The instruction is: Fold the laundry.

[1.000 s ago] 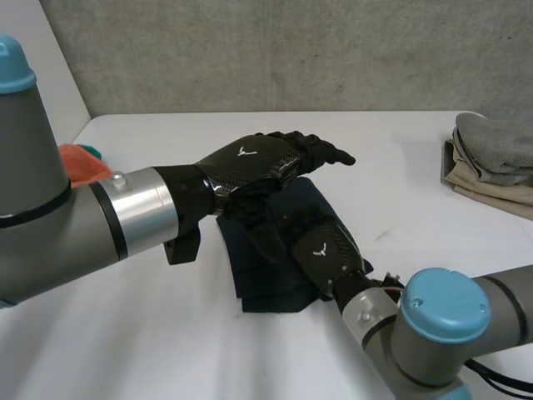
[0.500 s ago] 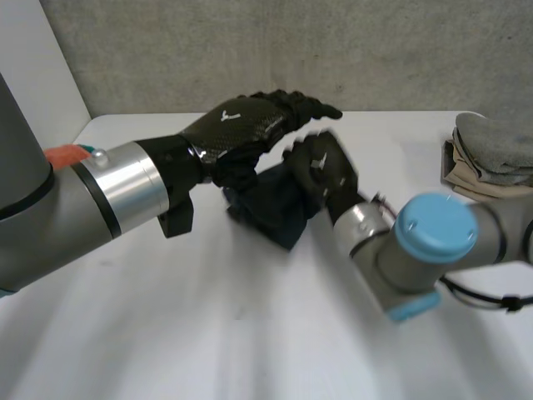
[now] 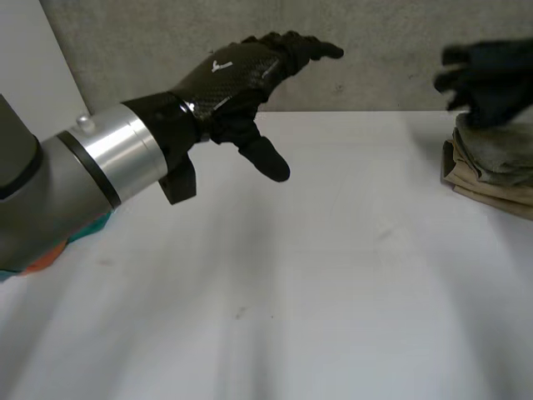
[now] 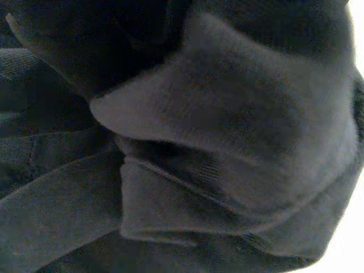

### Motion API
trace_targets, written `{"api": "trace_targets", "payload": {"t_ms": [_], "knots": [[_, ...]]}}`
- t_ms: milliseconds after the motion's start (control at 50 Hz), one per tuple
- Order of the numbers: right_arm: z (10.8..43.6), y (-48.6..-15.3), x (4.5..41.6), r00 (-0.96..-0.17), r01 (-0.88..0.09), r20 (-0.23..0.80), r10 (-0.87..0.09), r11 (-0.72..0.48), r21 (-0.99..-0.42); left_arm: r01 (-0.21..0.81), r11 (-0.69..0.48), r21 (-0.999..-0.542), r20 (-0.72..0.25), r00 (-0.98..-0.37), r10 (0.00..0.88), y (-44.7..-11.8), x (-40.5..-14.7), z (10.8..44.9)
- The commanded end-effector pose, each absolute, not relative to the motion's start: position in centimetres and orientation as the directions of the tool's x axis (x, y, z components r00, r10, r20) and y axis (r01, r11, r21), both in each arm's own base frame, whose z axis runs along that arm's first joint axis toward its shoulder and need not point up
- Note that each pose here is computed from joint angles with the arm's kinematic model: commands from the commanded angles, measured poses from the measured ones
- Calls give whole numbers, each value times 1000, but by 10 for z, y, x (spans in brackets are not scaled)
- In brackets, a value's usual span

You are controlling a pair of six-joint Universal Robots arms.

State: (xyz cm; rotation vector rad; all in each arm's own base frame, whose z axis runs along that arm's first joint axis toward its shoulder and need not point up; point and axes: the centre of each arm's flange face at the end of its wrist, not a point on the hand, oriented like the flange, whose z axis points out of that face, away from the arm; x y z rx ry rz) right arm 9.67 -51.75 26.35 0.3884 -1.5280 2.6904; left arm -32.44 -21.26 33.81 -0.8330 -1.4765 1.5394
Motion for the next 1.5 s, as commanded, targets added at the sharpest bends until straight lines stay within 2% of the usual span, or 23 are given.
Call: {"api": "trace_targets", "payload": {"t_ms": [20, 100, 180, 300, 560, 640, 700, 740, 800, 840, 860, 940, 980, 1020, 1060, 1080, 1120, 1180, 1200, 1280, 1340, 1440, 1500], "knots": [[125, -558, 21, -932, -159, 263, -250, -371, -915, -92, 70, -993, 103, -425, 899, -214, -333, 314], [79, -553, 5, -903, -173, 276, -330, -310, -935, -81, 89, -993, 115, -422, 899, -214, -336, 306], [74, -551, -10, -913, -195, 282, -294, -293, -936, -77, 93, -993, 117, -421, 899, -213, -338, 304], [114, -541, -19, -959, -190, 237, -155, -265, -945, -91, 55, -994, 88, -417, 904, -212, -338, 315], [201, -483, -31, -984, -158, 167, -66, -133, -978, -108, 45, -993, 86, -414, 906, -195, -331, 328], [213, -470, -63, -953, -290, 290, 90, 8, -957, -116, 32, -993, 78, -413, 907, -190, -328, 331], [230, -466, -92, -821, -459, 490, 292, 172, -872, -132, 6, -991, 61, -420, 905, -188, -325, 339], [256, -467, -106, -662, -567, 613, 432, 247, -786, -144, -10, -989, 55, -434, 899, -188, -324, 344], [292, -478, -90, -575, -656, 609, 546, 137, -742, -198, -62, -978, 44, -489, 871, -192, -319, 366], [310, -480, -74, -582, -681, 574, 576, 39, -731, -234, -90, -968, 54, -546, 836, -200, -313, 379], [319, -479, -65, -592, -691, 553, 587, -16, -723, -267, -121, -956, 72, -614, 786, -208, -305, 392], [360, -457, 15, -733, -660, 458, 504, -360, -660, -292, -208, -934, 108, -783, 612, -233, -271, 417], [370, -434, 65, -821, -570, 442, 360, -562, -600, -263, -242, -934, 105, -848, 519, -246, -253, 421], [366, -420, 95, -862, -479, 452, 230, -662, -577, -165, -271, -948, 59, -931, 361, -274, -223, 419], [350, -397, 143, -885, -302, 466, -8, -753, -585, -64, -256, -965, -7, -963, 270, -293, -205, 409], [344, -390, 156, -881, -253, 466, -76, -758, -601, 52, -219, -974, -97, -975, 199, -312, -191, 394], [321, -366, 192, -848, -156, 469, -247, -729, -666, 167, -172, -971, -193, -970, 146, -330, -178, 376], [294, -346, 217, -810, -125, 456, -369, -651, -749, 346, -52, -937, -349, -933, 90, -368, -153, 328], [276, -336, 229, -790, -125, 433, -434, -578, -806, 374, -23, -927, -375, -923, 84, -377, -146, 315], [230, -314, 249, -761, -200, 373, -531, -354, -913, 453, 102, -886, -444, -890, 98, -415, -117, 247], [193, -302, 254, -745, -327, 379, -549, -194, -925, 481, 176, -859, -467, -876, 120, -436, -100, 195], [165, -297, 255, -707, -432, 447, -547, -167, -887, 536, 230, -812, -532, -842, 85, -463, -74, 140], [157, -298, 254, -697, -450, 467, -545, -174, -876, 549, 237, -801, -553, -831, 56, -471, -67, 131]]}}
